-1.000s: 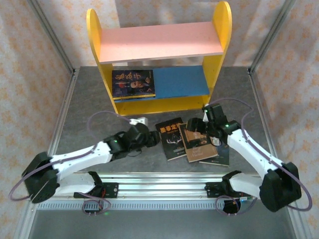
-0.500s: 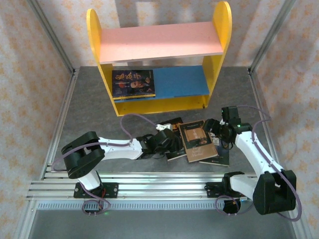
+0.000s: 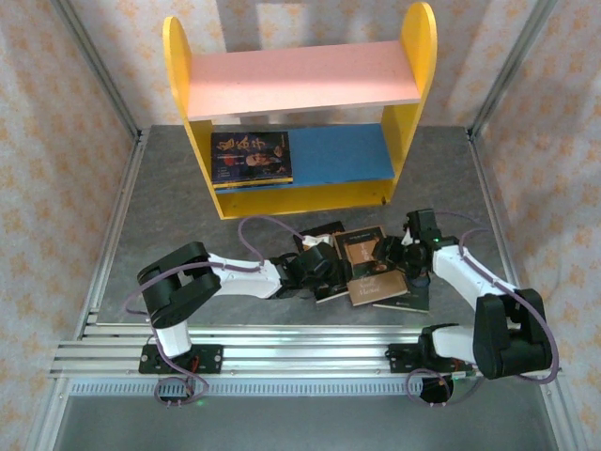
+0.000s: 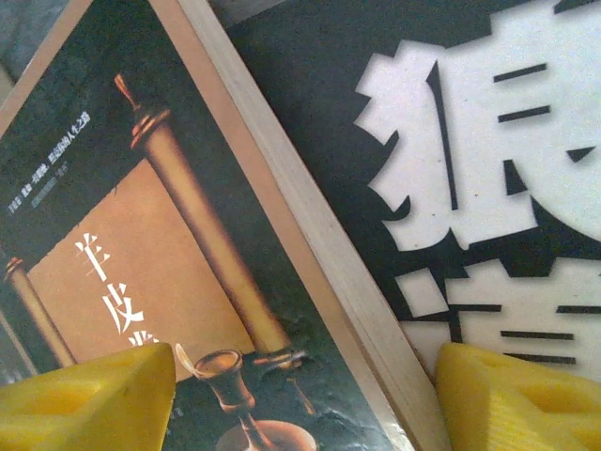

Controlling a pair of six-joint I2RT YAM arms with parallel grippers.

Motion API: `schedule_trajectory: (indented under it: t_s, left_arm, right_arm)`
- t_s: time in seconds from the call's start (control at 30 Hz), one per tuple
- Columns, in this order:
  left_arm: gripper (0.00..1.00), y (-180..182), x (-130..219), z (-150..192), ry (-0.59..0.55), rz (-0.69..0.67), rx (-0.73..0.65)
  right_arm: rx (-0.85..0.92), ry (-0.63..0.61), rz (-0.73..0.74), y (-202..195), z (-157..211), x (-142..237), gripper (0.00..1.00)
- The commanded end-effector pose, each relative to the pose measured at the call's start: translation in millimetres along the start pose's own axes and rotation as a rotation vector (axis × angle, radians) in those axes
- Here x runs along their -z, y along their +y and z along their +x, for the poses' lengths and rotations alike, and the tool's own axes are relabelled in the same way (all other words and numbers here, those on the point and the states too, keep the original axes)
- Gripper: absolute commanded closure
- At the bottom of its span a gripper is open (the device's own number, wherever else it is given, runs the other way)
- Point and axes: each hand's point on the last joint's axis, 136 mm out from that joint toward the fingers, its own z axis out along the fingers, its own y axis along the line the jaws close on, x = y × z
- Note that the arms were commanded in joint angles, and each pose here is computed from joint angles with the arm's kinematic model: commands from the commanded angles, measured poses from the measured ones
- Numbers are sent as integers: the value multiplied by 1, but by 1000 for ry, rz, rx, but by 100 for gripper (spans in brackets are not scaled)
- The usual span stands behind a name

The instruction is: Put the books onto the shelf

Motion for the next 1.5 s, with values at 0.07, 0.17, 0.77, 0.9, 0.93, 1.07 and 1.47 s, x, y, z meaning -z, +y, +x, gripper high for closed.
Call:
schedule_trajectory:
  t_s: [0.07, 0.17, 0.77, 0.9, 0.93, 1.07, 1.47]
  left_arm:
    - [44, 13, -15, 12, 42, -23, 30]
    - [44, 13, -16, 12, 43, -24, 32]
    - [44, -8, 21, -22, -47, 18, 5]
    - [44, -4, 29, -29, -65, 5, 6]
    - [44, -3, 31, -30, -67, 3, 6]
    - [44, 2, 37, -32, -78, -19, 6]
    - [44, 52, 56, -20, -93, -142, 37]
  right_arm:
    - [34, 41, -121, 30, 22, -7, 33]
    - [40, 45, -149, 36, 27, -6, 37]
    - [123, 77, -195, 43, 52, 4, 55]
    - [156, 82, -199, 50, 58, 3, 55]
    - [166, 80, -202, 53, 58, 2, 55]
    - [197, 86, -210, 62, 62, 1, 56]
    - [292, 101, -222, 102, 71, -14, 58]
